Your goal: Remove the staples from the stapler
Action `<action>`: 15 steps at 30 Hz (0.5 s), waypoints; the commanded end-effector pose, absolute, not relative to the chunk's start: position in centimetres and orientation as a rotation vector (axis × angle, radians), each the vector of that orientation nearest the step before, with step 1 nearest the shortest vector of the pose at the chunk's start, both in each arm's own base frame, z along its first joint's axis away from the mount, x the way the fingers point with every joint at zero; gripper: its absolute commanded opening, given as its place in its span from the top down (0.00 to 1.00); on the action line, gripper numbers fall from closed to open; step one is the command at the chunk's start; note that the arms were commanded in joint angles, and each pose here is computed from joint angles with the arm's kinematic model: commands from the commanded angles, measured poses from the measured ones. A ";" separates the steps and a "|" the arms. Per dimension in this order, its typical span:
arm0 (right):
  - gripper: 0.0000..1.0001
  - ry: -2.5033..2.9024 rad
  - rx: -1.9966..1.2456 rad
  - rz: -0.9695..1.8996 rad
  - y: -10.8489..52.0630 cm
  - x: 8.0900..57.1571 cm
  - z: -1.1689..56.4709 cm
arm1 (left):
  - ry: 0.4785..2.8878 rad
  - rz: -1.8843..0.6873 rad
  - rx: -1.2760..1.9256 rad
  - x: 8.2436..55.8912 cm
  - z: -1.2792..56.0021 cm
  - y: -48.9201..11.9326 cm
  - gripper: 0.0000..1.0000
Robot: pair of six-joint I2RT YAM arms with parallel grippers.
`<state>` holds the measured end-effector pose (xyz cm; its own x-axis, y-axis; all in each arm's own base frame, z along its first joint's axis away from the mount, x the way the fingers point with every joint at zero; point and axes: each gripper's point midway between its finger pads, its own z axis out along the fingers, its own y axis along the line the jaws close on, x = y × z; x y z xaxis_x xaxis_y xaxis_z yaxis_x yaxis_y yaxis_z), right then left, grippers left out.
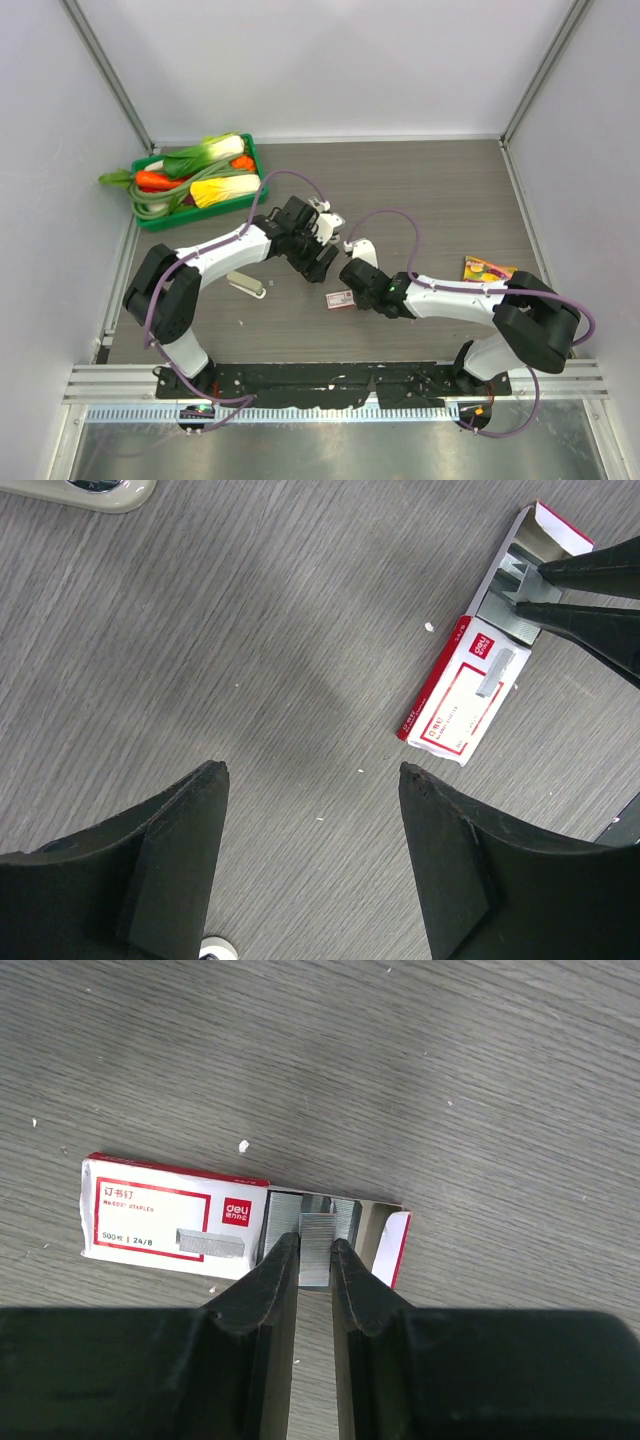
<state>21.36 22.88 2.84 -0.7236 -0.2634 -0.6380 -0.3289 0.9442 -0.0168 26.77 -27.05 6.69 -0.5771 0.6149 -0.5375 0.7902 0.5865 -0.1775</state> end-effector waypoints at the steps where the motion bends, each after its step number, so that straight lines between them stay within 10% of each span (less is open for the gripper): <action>1: 0.79 2.362 -0.425 0.150 23.6 22.0 4.0 | 2.330 -0.587 1.091 27.6 8.8 -27.7 0.27; 15: 0.79 2.324 -0.453 0.145 23.6 22.5 5.0 | 2.341 -0.597 1.098 27.3 8.4 -27.7 0.27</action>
<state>21.51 22.75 2.95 -0.7069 -0.2982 -0.6414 -0.3559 0.9336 -0.0418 26.75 -27.06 6.69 -0.5795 0.6130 -0.5370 0.7885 0.5882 -0.1794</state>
